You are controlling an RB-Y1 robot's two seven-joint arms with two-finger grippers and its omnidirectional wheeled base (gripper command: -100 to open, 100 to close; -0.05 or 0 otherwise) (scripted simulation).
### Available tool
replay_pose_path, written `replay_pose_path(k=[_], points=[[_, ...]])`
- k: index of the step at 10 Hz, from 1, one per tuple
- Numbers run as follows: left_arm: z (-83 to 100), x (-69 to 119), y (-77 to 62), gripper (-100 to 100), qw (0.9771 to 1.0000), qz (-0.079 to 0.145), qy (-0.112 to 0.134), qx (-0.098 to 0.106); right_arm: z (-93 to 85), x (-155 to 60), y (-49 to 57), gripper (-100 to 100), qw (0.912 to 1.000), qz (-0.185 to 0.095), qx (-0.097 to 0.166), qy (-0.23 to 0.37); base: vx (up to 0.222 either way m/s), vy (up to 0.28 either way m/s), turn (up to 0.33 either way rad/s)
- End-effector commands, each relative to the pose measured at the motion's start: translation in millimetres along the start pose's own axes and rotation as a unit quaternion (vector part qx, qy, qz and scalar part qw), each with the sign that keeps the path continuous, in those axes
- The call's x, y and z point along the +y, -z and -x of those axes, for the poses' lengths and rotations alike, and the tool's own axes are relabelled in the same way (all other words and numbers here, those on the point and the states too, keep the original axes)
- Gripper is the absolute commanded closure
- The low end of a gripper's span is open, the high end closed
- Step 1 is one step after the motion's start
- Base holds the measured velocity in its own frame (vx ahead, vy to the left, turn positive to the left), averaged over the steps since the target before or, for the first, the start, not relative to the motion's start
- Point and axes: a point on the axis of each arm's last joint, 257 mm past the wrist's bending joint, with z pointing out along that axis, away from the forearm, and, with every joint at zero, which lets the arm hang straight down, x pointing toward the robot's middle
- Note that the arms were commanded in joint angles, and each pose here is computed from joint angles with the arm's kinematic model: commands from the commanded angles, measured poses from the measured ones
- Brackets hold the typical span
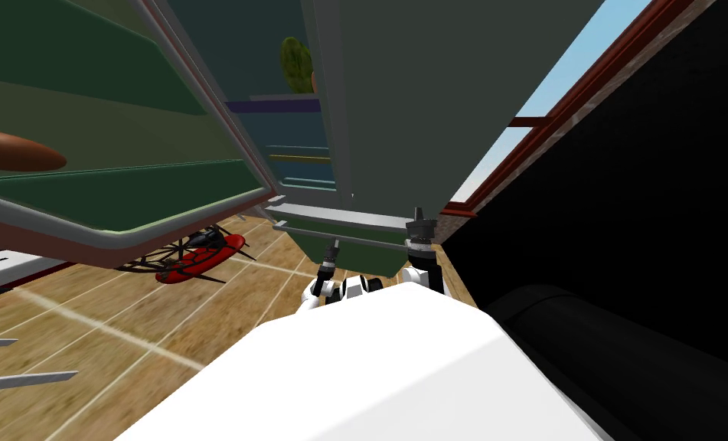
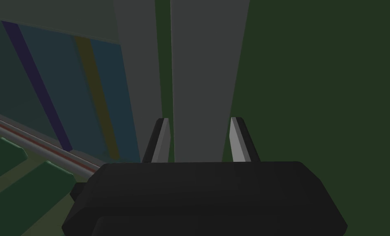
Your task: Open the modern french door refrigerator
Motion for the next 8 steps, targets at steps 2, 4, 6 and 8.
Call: replay_pose_path(k=[2, 4, 6, 8], points=[[13.2, -2.2, -12.5, 100, 0.9999, -0.006, -0.006, -0.008, 0.0, 0.0, 0.0, 0, 1.0000, 0.000, 0.000, 0.000, -0.082, 0.016, -0.038], [18.2, -1.0, -19.6, 100, 0.9999, -0.006, -0.007, -0.012, 0.0, 0.0, 0.0, 0, 1.0000, 0.000, 0.000, 0.000, -0.081, 0.026, -0.042], [22.4, 0.2, -26.5, 100, 0.9998, -0.006, -0.006, -0.016, 0.0, 0.0, 0.0, 0, 1.0000, 0.000, 0.000, 0.000, -0.089, 0.026, -0.041], [25.8, 1.5, -33.1, 100, 0.9998, -0.005, -0.005, -0.019, 0.0, 0.0, 0.0, 0, 1.0000, 0.000, 0.000, 0.000, -0.084, 0.023, -0.035]])
